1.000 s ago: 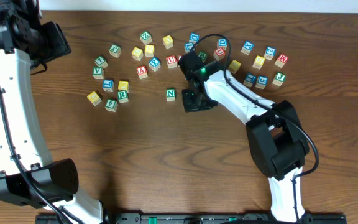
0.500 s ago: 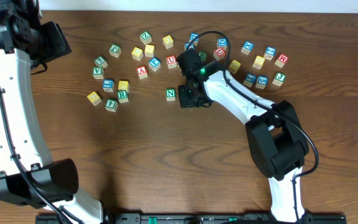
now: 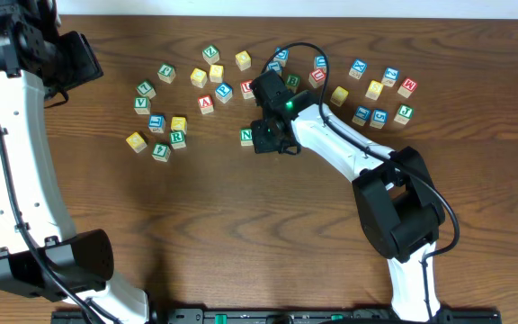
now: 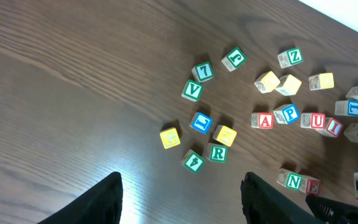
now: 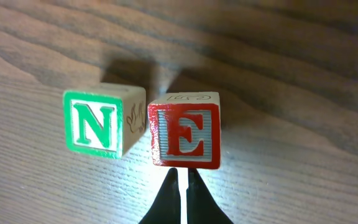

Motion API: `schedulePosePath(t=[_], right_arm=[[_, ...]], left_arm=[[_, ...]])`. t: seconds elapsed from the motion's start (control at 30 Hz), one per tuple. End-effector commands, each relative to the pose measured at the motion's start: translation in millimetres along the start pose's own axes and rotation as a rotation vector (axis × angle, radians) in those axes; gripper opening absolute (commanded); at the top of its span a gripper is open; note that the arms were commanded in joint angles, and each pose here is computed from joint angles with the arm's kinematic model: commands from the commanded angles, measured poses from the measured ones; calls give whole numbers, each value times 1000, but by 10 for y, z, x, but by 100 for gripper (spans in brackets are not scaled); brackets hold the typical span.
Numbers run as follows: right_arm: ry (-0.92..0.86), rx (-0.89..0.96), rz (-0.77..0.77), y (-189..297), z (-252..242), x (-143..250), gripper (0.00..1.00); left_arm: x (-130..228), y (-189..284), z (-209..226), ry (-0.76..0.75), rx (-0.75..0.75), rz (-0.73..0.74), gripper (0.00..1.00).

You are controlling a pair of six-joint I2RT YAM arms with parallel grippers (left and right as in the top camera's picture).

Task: Spell out NEURIPS

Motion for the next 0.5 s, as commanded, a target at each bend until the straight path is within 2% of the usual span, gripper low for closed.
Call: schedulePosePath(t=[0.0,0.47], right_arm=[[-10,-6,-3,-19,19,5,1],[32,-74,-60,339,208,-298,1]], left_arm=[[19,-79,38,-9,-18,23,61],[25,-96,12,-10,-5,29,61]])
Point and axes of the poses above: each gripper's point midway between its finger pads, its own y axis back along the fingers, its own z axis along the line the jaws close on, x = y × z, the point moved 2 cm from there along y, back along the fingers, and after that the axes turned 3 degrees about -y, right-handed, at the moved point
